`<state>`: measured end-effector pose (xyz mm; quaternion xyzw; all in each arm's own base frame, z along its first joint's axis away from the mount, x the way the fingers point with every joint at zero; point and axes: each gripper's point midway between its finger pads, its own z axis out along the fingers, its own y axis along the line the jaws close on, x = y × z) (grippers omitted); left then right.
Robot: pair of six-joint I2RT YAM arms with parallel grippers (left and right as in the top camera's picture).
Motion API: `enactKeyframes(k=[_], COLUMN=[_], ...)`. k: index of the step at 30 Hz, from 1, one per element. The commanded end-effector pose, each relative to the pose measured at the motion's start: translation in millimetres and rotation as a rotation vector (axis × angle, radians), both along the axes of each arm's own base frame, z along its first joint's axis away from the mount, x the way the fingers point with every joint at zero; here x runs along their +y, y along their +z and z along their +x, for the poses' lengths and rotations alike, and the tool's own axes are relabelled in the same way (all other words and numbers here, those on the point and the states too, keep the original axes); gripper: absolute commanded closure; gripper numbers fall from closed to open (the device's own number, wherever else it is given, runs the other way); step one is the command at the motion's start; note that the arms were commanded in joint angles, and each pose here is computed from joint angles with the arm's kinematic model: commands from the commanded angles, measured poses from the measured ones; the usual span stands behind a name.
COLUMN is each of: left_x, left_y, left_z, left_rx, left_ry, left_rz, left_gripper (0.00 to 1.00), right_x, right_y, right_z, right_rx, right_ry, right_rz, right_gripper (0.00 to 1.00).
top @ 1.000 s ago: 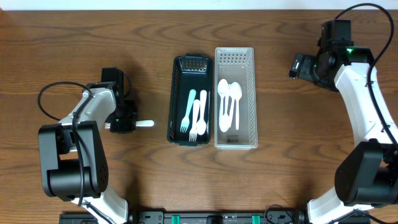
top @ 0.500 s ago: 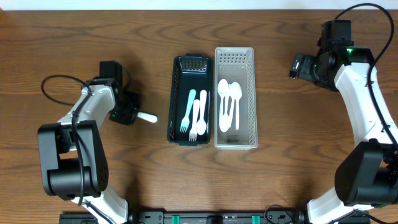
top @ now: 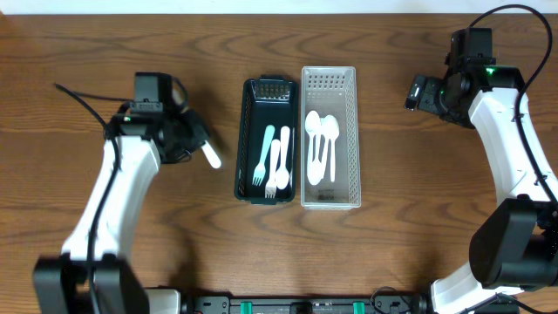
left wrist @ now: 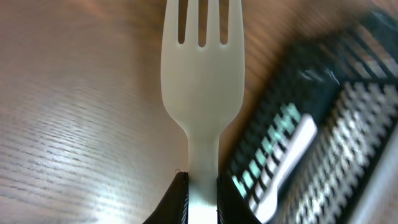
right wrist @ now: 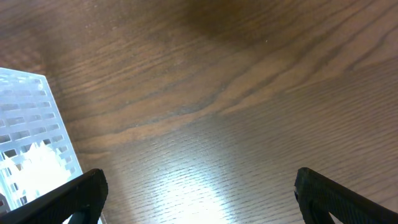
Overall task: Pack container
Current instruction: 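Carry the white fork right and drop it into the black tray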
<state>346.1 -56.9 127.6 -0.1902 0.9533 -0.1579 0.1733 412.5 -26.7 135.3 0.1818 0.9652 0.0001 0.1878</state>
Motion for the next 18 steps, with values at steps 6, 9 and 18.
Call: enactKeyframes(k=[6,9,18], left_x=[-51,-66,-89], left_y=[31,21,-9], left_z=[-26,-35,-27], left_rx=[-0.133,-0.109,-0.076], left_ry=[-0.434,-0.539,-0.627], left_rz=[0.179,0.211,0.232], left_gripper=[0.94,0.94,0.94], right_x=[-2,-2,-2], right_y=[9,9,9], right_z=[3,3,3], right_rx=[-0.025,-0.025,-0.025], right_ry=[-0.003,-0.003,-0.003], right_rz=[-0.002,-0.001,-0.001], right_gripper=[0.01,0.01,0.01])
